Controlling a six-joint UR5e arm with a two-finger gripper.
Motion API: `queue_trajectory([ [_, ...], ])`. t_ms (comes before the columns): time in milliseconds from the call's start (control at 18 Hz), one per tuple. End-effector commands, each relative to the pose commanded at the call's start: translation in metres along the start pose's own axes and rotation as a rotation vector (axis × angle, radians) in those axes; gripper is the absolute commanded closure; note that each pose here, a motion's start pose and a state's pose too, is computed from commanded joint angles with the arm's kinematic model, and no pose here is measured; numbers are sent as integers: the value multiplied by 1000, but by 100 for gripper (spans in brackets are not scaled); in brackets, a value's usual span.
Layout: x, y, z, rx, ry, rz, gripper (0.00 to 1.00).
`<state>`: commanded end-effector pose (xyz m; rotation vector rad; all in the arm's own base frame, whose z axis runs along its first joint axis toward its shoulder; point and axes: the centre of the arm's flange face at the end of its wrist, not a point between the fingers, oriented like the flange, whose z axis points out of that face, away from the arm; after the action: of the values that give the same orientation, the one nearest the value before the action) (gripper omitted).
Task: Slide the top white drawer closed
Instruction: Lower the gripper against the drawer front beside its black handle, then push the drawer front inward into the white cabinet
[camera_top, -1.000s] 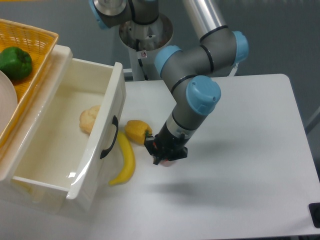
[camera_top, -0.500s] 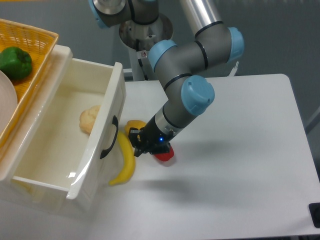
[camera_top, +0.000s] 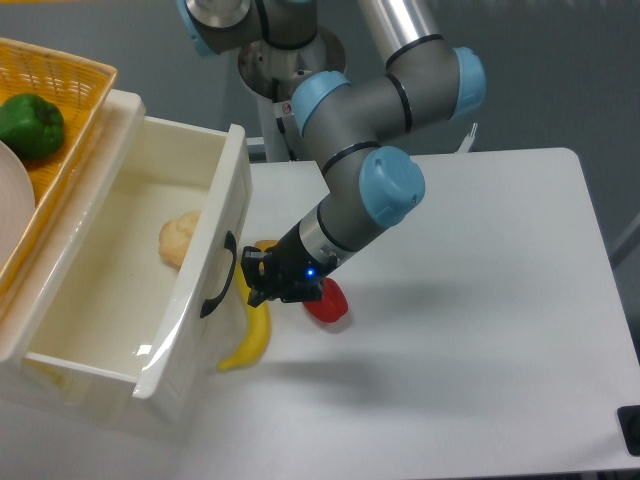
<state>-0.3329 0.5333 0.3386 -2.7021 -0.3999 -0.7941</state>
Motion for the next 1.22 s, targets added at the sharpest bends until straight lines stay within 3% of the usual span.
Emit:
queue_trajectory([
  [1222,31,9,-2,-37,27,0,100],
])
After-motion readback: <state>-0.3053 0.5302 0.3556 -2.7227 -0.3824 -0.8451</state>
